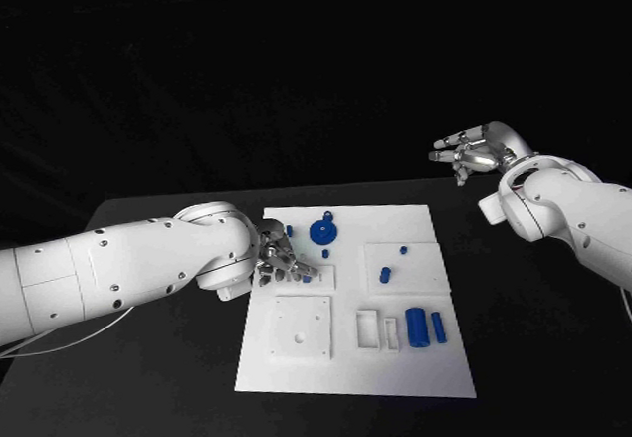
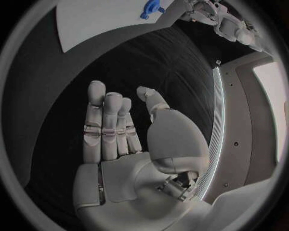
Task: Assemble the parts on the task board
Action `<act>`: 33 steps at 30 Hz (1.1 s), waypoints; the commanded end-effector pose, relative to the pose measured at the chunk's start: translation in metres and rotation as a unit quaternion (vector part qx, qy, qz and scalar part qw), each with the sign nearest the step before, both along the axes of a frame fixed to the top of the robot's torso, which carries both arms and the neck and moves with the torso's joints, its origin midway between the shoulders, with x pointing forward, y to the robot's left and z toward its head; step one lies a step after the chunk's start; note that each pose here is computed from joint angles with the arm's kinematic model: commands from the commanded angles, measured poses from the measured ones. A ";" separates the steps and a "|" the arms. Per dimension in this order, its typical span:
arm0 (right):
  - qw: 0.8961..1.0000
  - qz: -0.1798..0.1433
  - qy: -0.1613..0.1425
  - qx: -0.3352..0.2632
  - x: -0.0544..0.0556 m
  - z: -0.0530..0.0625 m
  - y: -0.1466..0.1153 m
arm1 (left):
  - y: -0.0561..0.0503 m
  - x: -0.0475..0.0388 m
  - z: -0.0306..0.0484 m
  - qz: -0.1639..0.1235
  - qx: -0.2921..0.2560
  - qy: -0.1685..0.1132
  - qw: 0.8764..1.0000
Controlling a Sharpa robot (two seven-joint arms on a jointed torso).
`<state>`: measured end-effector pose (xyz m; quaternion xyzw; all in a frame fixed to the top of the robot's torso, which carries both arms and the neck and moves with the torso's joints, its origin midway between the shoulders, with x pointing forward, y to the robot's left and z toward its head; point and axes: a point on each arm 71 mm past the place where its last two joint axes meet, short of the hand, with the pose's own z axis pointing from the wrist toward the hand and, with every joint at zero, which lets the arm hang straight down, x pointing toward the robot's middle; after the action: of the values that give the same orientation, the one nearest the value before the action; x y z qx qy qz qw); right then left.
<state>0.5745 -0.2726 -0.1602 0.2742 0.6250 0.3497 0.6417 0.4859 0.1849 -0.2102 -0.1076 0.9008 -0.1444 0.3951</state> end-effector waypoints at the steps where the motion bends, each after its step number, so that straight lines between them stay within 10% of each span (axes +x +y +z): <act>1: 1.000 0.008 0.000 0.000 0.000 0.000 0.002 | -0.002 -0.0001 -0.0021 -0.007 0.005 0.003 1.000; 33: 1.000 0.012 0.002 0.000 -0.001 0.000 0.004 | -0.009 0.0025 -0.0108 -0.012 0.007 0.009 1.000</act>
<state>0.5743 -0.2704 -0.1600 0.2730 0.6256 0.3519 0.6405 0.4891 0.1776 -0.2203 -0.1021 0.9044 -0.1399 0.3901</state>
